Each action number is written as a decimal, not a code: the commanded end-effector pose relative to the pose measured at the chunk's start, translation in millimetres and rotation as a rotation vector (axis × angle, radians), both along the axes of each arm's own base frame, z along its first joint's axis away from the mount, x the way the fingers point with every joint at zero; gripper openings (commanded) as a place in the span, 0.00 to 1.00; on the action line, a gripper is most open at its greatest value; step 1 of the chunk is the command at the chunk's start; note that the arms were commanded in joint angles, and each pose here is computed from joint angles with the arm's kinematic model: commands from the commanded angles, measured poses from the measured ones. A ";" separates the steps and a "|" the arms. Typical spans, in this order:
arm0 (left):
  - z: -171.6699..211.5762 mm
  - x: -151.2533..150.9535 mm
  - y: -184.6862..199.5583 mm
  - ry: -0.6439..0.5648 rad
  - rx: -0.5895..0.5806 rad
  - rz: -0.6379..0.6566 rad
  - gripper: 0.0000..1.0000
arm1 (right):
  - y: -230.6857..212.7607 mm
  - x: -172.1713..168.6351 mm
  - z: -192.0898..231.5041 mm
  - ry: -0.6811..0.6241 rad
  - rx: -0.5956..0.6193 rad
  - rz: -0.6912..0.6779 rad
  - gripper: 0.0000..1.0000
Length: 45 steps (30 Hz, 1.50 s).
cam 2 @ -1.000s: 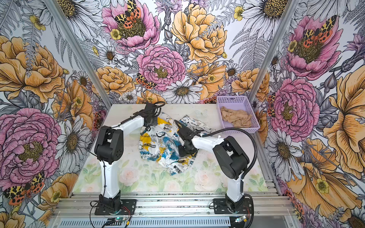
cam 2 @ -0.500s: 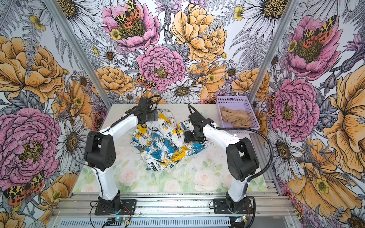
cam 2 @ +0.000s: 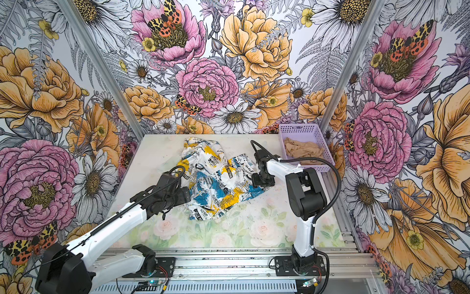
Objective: Fold and stack the mixed laundry pile
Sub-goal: 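Pull the waistband toward the robot with the left gripper while the right holds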
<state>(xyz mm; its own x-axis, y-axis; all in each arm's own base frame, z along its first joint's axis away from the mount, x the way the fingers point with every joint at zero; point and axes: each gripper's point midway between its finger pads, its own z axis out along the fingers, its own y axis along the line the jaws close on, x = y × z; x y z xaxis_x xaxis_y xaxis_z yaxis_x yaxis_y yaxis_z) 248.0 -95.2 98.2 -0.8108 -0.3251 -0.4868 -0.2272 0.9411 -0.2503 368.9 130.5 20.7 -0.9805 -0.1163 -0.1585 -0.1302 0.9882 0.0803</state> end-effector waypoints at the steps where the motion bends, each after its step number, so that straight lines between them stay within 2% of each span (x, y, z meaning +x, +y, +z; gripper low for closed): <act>1: -7.3 -15.7 -18.6 0.045 -0.095 -0.013 0.84 | -15.8 -15.7 -15.6 0.056 -0.036 -0.083 0.47; 6: -27.4 -36.8 -39.6 0.109 -0.117 -0.070 0.72 | -23.8 -39.1 -16.6 0.086 -0.026 -0.136 0.45; 12: -47.1 -47.2 -50.1 0.146 -0.124 -0.123 0.52 | -25.1 -41.6 -10.4 0.072 -0.022 -0.144 0.47; 19: -61.5 -37.9 -55.9 0.156 -0.102 -0.142 0.50 | -23.2 -38.1 -3.2 0.053 -0.010 -0.146 0.47; 25: -90.4 -48.2 -52.7 0.251 -0.038 -0.167 0.48 | -22.9 -39.3 0.3 0.046 -0.003 -0.145 0.48; 28: -98.2 -53.1 -47.4 0.274 -0.017 -0.155 0.33 | -23.0 -38.5 4.5 0.035 0.002 -0.144 0.48; 31: -88.2 -50.0 -40.2 0.255 0.010 -0.126 0.11 | -24.2 -36.5 12.6 0.016 0.010 -0.149 0.50; 34: -61.6 -41.3 -28.9 0.196 0.042 -0.087 0.00 | -31.0 -31.7 26.5 -0.019 0.029 -0.175 0.55; 39: -22.4 -25.6 2.9 0.115 0.060 -0.003 0.00 | -44.9 -32.7 35.1 -0.033 0.047 -0.216 0.63; 45: -10.6 -14.8 18.8 0.099 0.067 0.014 0.00 | -29.2 -57.3 23.2 0.036 0.121 -0.211 0.60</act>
